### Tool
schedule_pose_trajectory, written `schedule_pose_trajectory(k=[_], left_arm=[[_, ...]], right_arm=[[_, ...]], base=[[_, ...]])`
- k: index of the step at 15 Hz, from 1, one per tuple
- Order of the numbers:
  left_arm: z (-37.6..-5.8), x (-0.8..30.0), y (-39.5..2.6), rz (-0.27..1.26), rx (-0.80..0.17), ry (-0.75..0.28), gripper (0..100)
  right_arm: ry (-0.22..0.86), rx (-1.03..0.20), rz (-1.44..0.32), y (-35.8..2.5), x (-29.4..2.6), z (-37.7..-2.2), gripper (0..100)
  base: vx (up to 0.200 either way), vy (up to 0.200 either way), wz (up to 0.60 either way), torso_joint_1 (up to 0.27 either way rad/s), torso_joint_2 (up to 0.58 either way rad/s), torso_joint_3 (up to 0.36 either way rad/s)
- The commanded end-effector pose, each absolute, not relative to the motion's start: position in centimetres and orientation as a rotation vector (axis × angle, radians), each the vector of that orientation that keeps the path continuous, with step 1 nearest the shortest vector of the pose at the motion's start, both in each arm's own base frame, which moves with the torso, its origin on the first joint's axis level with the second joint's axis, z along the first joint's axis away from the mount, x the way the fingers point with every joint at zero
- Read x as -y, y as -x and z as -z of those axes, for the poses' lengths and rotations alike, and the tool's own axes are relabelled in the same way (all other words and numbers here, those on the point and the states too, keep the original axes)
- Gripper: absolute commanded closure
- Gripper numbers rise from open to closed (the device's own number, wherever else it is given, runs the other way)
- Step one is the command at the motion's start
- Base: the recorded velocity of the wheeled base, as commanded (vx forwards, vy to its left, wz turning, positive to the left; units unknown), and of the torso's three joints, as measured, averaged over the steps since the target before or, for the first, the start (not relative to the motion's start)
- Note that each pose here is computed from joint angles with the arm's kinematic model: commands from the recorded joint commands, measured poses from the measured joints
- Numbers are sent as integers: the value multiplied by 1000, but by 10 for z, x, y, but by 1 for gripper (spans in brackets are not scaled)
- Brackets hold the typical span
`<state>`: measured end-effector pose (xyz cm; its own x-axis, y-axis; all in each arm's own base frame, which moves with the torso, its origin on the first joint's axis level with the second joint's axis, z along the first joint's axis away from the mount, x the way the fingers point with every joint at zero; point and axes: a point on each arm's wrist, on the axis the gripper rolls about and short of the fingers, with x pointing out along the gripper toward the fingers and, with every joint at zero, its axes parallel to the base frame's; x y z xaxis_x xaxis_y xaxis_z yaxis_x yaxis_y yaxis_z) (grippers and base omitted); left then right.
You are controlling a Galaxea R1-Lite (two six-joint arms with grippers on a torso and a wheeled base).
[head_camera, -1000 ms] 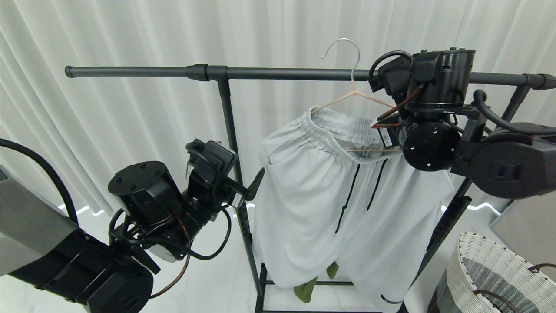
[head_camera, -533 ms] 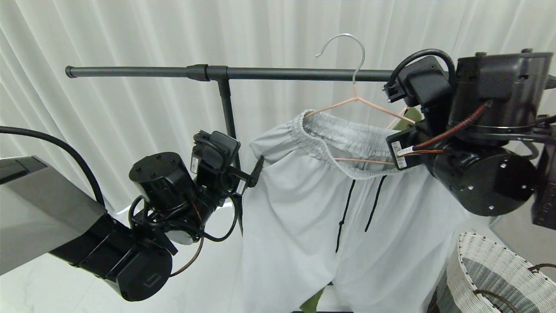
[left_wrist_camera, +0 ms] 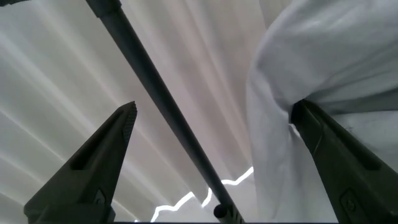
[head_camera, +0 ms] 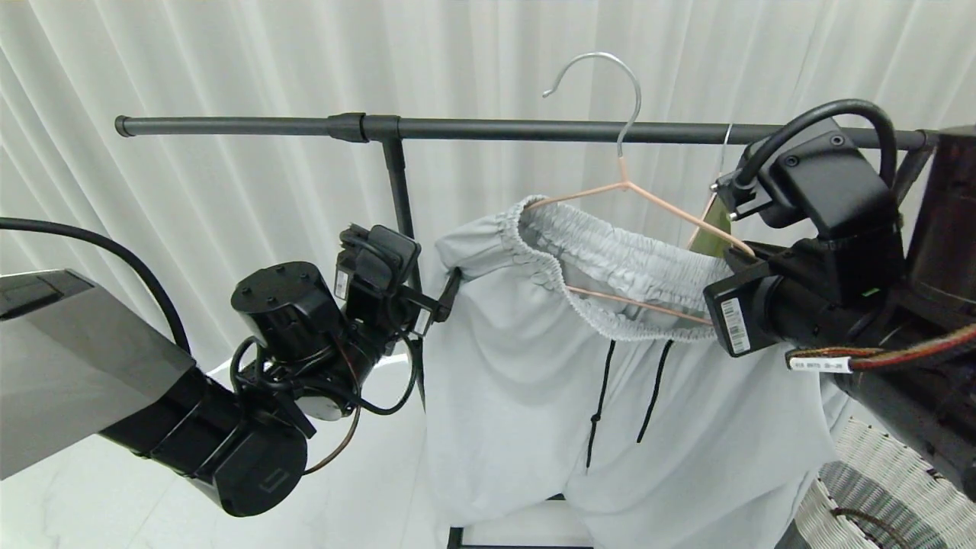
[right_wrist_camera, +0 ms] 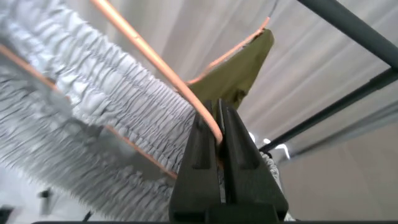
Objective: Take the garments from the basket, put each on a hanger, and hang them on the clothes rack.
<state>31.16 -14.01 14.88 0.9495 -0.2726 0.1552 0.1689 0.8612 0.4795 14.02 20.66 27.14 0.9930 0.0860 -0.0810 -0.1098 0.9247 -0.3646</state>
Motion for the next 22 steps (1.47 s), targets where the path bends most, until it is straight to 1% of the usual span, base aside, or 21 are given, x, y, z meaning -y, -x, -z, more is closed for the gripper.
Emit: schedule_pose_trajectory(k=[1,5,7,11,15,18,22], left_arm=[[-149,140,-315,227,224,-480,0],[-150,143,-319,220,234,-477,0],[-154,146,-321,220,254,-475,0],[-162,165,-316,262,297,-457,0],[-169,172,-316,260,324,-445,0],[-174,175,-317,258,346,-437,0],[-171,181,-315,277,341,-438,0]], right_arm=[[364,-52,-128,-131,-201,-274,100],[331,-50,-124,-132,-201,-276,100],[321,-68,-55,-148,-195,-274,100],[264,-74,101,-190,-185,-284,100],[243,-75,162,-217,-189,-287,100],[252,-88,193,-237,-196,-282,100],[255,-101,255,-263,-194,-278,100]], base=[[0,0,0,0,0,0],[0,0,0,0,0,0],[0,0,0,0,0,0],[0,0,0,0,0,0],[0,0,0,0,0,0],[0,0,0,0,0,0],[0,0,0,0,0,0]])
